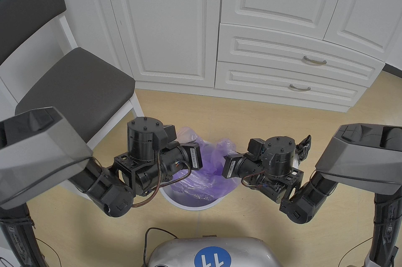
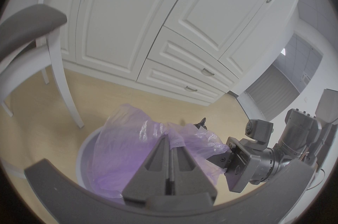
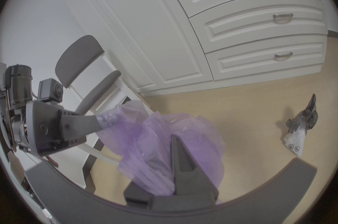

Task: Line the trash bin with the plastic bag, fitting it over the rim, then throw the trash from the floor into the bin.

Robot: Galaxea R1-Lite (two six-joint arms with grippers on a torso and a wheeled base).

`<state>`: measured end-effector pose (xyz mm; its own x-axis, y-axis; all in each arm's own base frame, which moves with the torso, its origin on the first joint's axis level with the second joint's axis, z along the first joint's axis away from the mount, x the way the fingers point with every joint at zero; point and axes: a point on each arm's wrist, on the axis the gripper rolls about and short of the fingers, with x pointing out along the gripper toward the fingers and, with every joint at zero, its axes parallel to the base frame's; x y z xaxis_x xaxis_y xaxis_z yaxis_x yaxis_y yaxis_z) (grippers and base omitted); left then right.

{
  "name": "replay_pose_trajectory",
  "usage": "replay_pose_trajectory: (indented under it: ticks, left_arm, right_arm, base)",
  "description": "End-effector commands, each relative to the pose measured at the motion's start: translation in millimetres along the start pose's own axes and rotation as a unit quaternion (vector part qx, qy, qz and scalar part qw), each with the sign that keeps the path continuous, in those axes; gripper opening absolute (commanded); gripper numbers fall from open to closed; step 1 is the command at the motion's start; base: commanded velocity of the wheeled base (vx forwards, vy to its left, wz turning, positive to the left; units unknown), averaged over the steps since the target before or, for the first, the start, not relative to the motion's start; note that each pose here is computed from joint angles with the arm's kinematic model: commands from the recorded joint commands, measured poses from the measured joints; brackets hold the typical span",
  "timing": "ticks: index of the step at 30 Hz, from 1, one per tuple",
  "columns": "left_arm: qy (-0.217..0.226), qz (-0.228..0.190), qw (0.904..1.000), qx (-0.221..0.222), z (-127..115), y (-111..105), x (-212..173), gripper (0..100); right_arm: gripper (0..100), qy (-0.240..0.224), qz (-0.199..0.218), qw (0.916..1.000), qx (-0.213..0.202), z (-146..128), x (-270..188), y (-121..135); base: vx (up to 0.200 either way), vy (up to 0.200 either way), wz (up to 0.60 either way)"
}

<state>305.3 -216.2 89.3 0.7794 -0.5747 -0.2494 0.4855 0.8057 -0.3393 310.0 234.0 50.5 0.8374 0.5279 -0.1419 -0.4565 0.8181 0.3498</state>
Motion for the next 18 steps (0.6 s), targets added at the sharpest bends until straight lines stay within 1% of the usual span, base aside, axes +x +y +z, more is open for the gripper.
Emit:
replay_pose_trajectory:
  ticks: [1, 5, 6, 7, 11, 13, 14, 16, 17, 18]
  left_arm:
    - [0.027, 0.018, 0.9993, -0.019, -27.2, 18.2, 28.0, 0]
    - [0.012, 0.031, 0.9992, -0.023, -34.1, 38.0, 37.5, 0]
    - [0.012, 0.031, 0.9992, -0.023, -34.1, 38.0, 37.5, 0]
    - [0.009, 0.038, 0.999, -0.023, -33.1, 45.5, 37.8, 0]
    - [0.008, 0.043, 0.9988, -0.021, -27.2, 54.8, 32.1, 0]
    - [0.022, 0.041, 0.9989, -0.001, -26.1, 62.1, 24.1, 0]
    - [0.039, 0.04, 0.9982, 0.022, -26.6, 71.6, 16.7, 0]
    - [0.064, 0.036, 0.9955, 0.06, -24.8, 85.7, 4.6, 0]
    - [0.066, 0.035, 0.9953, 0.062, -24.8, 86.1, 4.0, 0]
    - [0.078, 0.034, 0.9928, 0.084, -21.0, 91.5, -4.3, 0]
  right_arm:
    - [0, 0.021, -0.026, 0.9994, 0.01, -24.4, 18.2, -22.9]
    - [0, 0.023, -0.034, 0.9989, 0.021, -30.5, 23.3, -30.3]
    - [0, 0.023, -0.034, 0.9989, 0.021, -30.5, 23.3, -30.3]
    - [0, 0.02, -0.033, 0.999, 0.023, -28.2, 23.5, -31.4]
    - [0, 0.013, -0.038, 0.9989, 0.024, -22.2, 22.2, -35.2]
    - [0, 0.012, -0.047, 0.9987, 0.018, -18.5, 20.4, -40.5]
    - [0, 0.013, -0.056, 0.9983, 0.009, -17.7, 19.2, -45.5]
    - [0, 0.016, -0.071, 0.9971, -0.019, -13.4, 15.5, -55.6]
    - [0, 0.017, -0.073, 0.997, -0.022, -12.8, 15.0, -56.7]
    - [0, 0.021, -0.086, 0.995, -0.047, -9.0, 11.6, -65.6]
  base:
    - [0.0, 0.0, 0.0]
    - [0.0, 0.0, 0.0]
    - [0.0, 0.0, 0.0]
    - [0.0, 0.0, 0.0]
    - [0.0, 0.0, 0.0]
    - [0.0, 0.0, 0.0]
    - [0.0, 0.0, 0.0]
    - [0.0, 0.0, 0.0]
    - [0.0, 0.0, 0.0]
    - [0.0, 0.0, 0.0]
